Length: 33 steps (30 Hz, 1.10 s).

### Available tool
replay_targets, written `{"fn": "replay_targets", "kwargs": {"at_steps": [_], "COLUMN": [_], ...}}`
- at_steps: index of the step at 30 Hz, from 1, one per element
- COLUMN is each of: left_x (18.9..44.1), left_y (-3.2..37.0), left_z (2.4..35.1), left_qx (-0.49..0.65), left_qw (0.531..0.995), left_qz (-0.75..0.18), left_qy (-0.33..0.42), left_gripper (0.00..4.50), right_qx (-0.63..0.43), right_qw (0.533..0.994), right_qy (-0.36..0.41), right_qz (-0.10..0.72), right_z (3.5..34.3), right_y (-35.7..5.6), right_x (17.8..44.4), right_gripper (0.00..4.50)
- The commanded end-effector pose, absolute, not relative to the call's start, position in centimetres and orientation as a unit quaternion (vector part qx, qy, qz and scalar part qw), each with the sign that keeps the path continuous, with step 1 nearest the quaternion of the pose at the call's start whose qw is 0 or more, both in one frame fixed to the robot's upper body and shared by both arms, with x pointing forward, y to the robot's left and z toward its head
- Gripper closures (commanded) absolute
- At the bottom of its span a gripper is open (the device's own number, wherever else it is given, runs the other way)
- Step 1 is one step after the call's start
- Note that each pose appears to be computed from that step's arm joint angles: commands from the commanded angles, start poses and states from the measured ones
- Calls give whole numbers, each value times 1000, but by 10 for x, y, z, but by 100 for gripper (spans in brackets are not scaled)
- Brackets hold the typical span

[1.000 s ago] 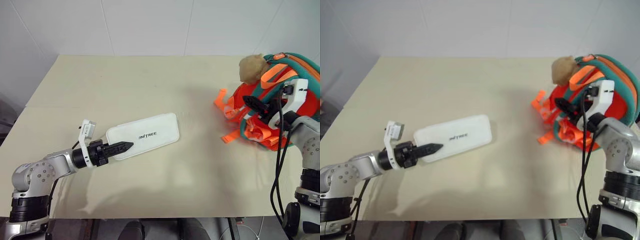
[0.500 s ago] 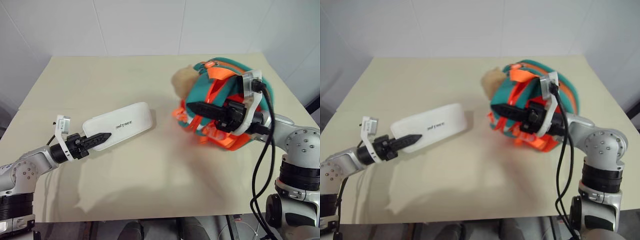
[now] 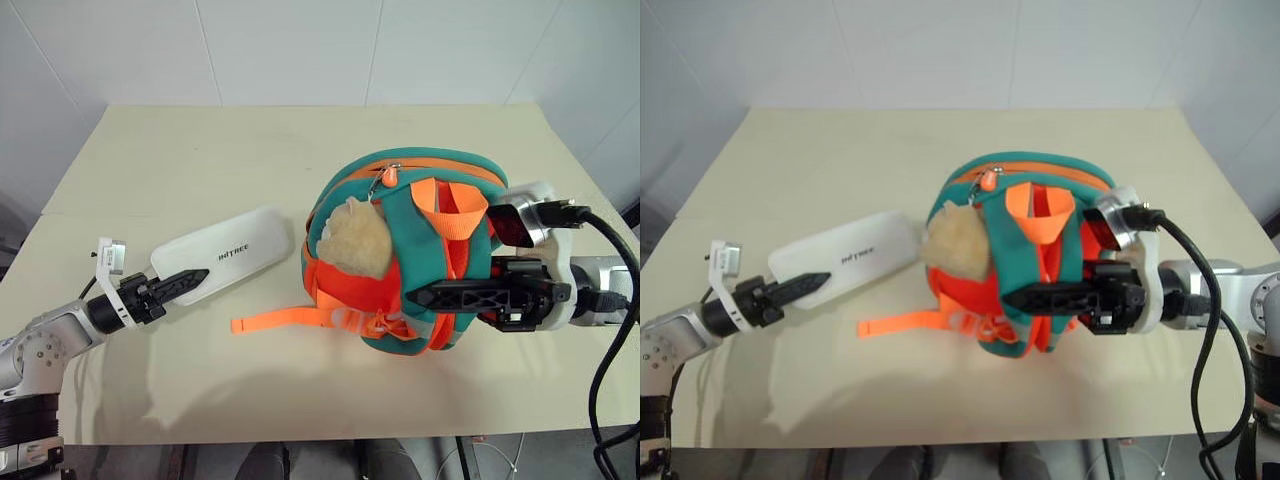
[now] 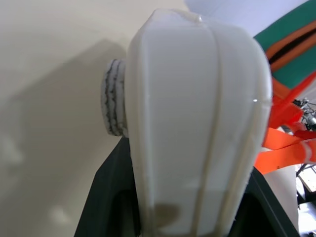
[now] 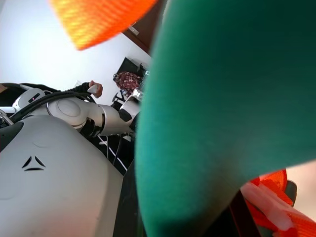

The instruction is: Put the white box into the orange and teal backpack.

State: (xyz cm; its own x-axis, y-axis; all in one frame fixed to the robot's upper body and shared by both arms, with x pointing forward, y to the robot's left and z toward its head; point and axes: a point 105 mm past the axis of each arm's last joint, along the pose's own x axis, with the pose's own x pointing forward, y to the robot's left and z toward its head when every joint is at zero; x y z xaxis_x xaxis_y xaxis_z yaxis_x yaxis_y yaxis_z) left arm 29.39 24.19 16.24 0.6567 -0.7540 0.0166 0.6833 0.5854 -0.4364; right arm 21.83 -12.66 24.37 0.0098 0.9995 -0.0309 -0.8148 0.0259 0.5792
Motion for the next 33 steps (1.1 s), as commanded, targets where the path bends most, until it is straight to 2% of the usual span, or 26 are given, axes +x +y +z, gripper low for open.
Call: {"fn": "replay_targets", "kwargs": {"at_steps": [1,9,13,17,21,26,33], "left_x": [280,260,244,235,243,248,267], "left_y": [237,226,209,197,203,204,205], "left_z": [207,275,288,280,264,250,245], "left_qx": [-165,-177,-204,-195,-158,-111,-21], "left_qw": [879,847,811,794,810,803,807], "left_qz": [-448,-485,-535,-571,-564,-585,-590], "left_qy": [-8,-127,-124,-71,-22,20,5], "left_gripper": [319,319,319,319,319,319,319], "right_qx": [192,184,176,170,168,167,166], "right_qw": [690,705,703,701,702,705,709], "right_qy": [225,220,225,224,221,220,215], "right_qz": [660,648,651,656,656,653,651], "right_z": [240,225,217,214,214,212,212], "right_y": [-134,-139,-137,-134,-133,-133,-131], "right_x": [221,242,246,248,249,249,248], "right_gripper": [396,396,396,396,396,396,396]}}
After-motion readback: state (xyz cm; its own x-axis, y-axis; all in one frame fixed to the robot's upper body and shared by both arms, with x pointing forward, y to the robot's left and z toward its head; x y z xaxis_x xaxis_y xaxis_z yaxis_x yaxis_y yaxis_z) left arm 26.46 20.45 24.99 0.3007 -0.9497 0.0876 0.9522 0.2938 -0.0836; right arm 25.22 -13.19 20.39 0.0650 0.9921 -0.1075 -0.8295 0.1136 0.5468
